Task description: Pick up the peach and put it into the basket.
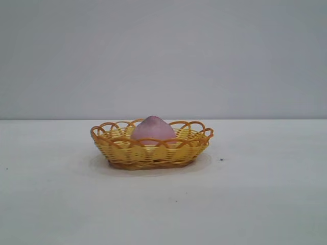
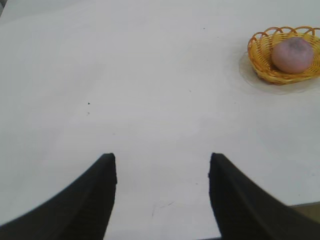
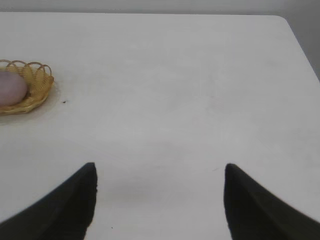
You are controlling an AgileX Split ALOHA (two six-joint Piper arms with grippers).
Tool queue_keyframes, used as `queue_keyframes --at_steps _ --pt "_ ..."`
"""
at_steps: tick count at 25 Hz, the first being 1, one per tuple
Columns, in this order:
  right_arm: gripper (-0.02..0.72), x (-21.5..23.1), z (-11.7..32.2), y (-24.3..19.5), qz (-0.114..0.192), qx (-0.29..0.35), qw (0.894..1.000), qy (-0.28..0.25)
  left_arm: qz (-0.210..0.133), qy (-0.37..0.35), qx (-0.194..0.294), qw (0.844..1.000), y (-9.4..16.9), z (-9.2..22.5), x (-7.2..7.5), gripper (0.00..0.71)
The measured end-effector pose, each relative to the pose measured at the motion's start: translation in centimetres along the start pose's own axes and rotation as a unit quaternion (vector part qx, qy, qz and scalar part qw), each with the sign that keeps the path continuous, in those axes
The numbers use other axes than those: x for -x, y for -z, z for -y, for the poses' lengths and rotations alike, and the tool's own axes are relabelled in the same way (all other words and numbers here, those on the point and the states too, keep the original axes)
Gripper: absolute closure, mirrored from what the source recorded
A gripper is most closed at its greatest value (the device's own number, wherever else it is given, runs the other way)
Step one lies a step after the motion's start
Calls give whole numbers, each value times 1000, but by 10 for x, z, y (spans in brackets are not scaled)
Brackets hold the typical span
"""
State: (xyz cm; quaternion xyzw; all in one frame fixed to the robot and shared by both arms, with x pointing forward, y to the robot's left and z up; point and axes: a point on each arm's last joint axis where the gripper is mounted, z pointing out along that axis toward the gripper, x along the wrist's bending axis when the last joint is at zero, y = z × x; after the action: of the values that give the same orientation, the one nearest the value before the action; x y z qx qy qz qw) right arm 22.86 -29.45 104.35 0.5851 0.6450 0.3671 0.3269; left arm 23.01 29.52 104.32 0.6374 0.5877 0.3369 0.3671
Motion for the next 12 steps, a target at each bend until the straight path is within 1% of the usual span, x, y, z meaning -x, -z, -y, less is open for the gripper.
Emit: queue_keyframes --at_steps 5,12 --pt "244 0 0 0 0 0 1000 0 -20 -10 -1 1000 0 0 -4 352" --pt "244 0 0 0 0 0 1000 0 -20 -9 -1 1000 0 0 -4 352"
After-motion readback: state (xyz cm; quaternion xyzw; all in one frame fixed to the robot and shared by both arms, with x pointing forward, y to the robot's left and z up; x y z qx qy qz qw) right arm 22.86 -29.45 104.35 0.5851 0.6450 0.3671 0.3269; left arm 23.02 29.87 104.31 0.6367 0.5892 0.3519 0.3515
